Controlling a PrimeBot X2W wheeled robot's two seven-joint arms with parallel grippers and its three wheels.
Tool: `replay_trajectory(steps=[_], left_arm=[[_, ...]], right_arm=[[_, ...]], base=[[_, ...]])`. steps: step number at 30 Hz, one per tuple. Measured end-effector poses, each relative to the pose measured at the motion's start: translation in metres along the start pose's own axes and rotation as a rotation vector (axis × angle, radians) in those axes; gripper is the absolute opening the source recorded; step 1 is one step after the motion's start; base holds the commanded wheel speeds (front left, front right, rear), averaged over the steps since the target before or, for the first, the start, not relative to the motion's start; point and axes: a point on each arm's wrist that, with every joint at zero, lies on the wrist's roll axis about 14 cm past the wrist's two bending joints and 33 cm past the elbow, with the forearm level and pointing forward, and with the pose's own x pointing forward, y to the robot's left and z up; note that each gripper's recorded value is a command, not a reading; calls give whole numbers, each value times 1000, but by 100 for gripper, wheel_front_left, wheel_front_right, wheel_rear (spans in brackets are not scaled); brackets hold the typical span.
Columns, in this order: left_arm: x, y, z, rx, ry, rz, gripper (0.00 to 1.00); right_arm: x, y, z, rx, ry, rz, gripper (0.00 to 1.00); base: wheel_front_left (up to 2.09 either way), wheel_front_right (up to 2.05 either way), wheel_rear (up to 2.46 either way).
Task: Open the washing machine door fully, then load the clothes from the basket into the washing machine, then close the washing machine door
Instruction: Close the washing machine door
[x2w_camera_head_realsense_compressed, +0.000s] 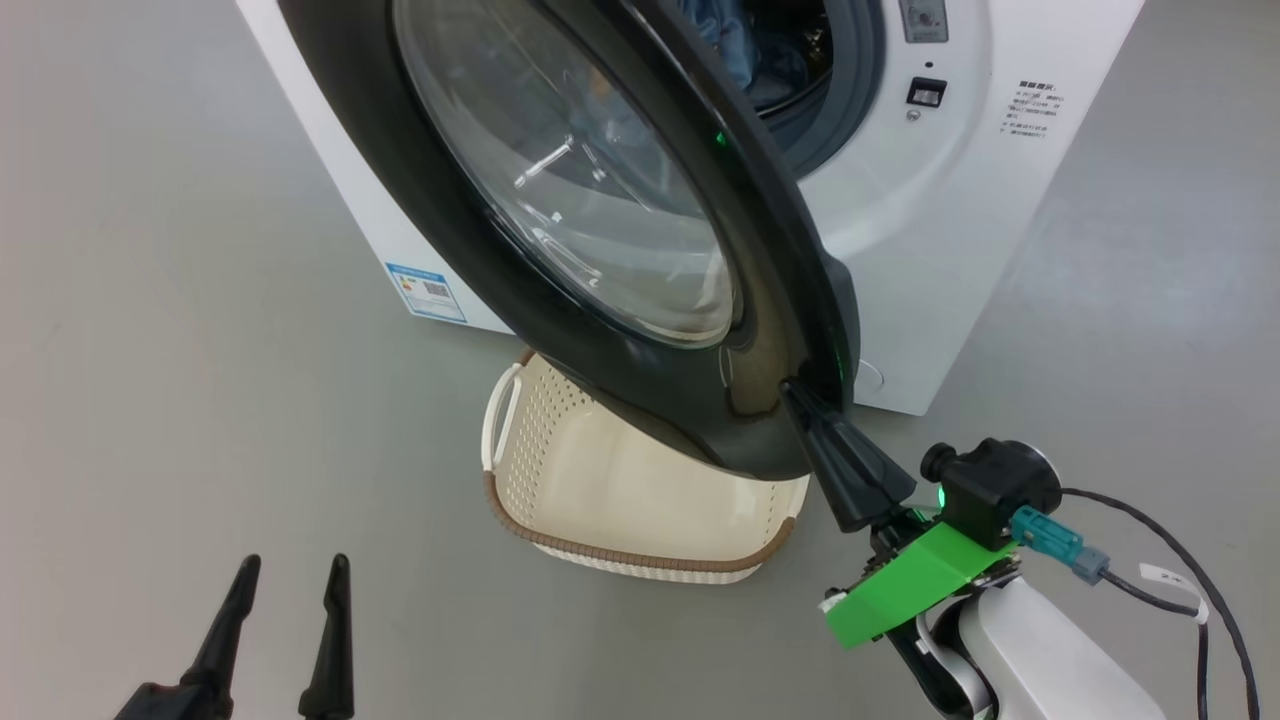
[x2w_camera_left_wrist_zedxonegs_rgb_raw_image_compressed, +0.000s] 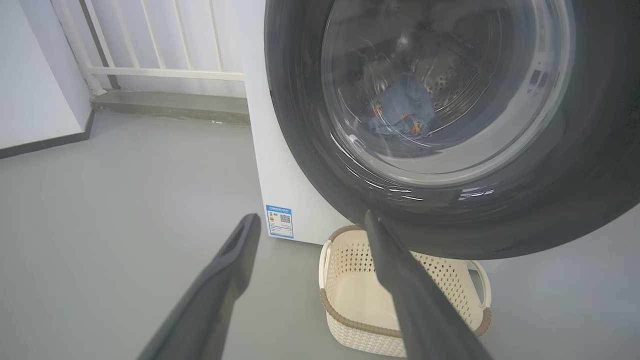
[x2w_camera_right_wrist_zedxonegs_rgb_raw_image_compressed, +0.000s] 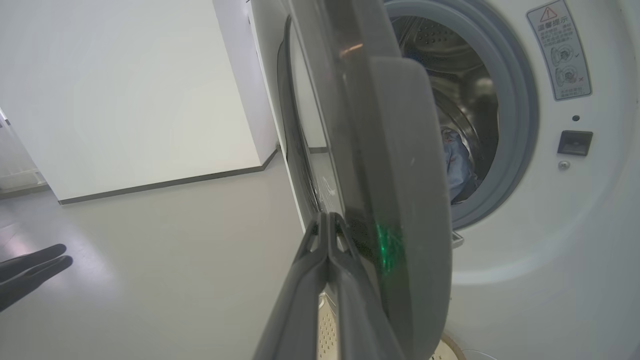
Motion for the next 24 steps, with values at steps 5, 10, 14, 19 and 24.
replay_trajectory(steps=[5,10,14,19,24], left_arm=[[1,1,-2,3,8,3,100],[7,-2,2,5,-5,-2,100],[10,-5,0,1,3,-4,100],[21,-10,4,-11,-12,-11,100],[28,-14,3,-12,-9,-20,100]], right_arm=[[4,-4,0,5,-4,-6,0],[5,-12,-2,13,-4,-24,0],[12,-24,1,1,-17,-39,0],[21,-49,8,-25,-40,-76,0],[33,-67,13,-42,-58,-99,0]], base=[[0,0,0],[0,0,0],[0,0,0],[0,0,0],[0,0,0]])
